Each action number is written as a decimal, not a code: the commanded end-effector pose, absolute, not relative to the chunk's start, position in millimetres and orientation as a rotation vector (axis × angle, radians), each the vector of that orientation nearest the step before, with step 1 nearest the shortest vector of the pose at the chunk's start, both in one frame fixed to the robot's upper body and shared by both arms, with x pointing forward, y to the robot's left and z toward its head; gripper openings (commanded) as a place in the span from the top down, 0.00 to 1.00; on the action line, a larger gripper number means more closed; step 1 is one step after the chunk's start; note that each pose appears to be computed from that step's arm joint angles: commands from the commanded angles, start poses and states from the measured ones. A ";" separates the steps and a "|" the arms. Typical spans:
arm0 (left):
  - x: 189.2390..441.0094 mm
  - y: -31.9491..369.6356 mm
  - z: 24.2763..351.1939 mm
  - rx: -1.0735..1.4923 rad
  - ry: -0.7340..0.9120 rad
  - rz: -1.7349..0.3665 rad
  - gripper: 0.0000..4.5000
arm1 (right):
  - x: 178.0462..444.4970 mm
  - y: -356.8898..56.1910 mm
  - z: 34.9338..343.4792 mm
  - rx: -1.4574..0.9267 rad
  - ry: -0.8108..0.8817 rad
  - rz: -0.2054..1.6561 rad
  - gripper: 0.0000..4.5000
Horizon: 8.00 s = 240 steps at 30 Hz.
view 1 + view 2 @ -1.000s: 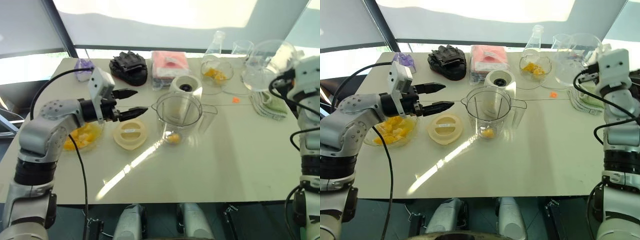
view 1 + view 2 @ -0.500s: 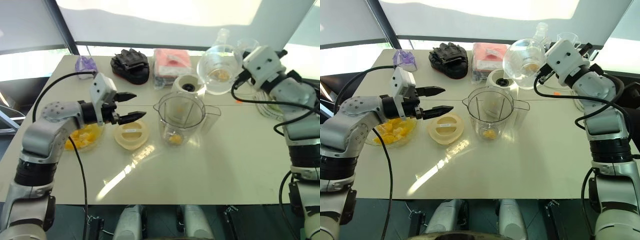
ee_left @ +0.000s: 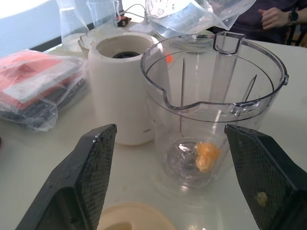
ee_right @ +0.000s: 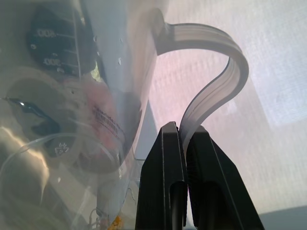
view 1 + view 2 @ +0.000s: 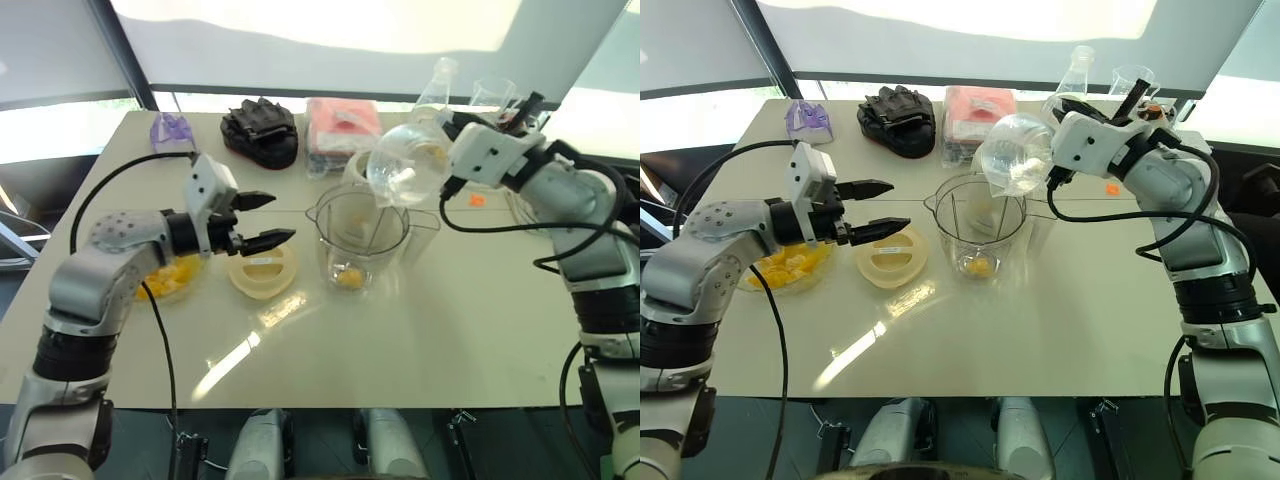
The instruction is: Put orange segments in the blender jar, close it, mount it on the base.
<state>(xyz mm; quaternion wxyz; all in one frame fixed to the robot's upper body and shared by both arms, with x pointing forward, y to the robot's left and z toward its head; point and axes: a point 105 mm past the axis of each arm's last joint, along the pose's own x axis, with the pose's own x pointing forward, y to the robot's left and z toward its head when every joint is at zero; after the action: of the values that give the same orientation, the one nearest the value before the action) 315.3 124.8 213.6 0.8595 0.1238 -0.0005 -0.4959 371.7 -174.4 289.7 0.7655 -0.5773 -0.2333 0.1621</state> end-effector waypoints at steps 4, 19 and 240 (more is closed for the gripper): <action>312.2 120.6 224.8 0.277 -0.055 -1.048 0.16 | 364.7 -167.4 316.0 -1.361 -0.624 0.303 0.98; 311.7 117.4 228.2 0.262 -0.069 -1.061 0.16 | 362.8 -155.7 320.0 -1.511 -0.698 0.294 0.98; 356.0 -39.6 277.9 0.935 0.212 -1.734 0.94 | 253.5 -192.4 153.9 -0.069 0.053 0.340 0.00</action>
<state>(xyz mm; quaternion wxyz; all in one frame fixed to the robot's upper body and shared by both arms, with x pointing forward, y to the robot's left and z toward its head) 358.8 -34.9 278.9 0.5607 0.3777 0.0904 -0.7313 253.8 -193.4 146.9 0.9834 -0.0281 0.0474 0.1728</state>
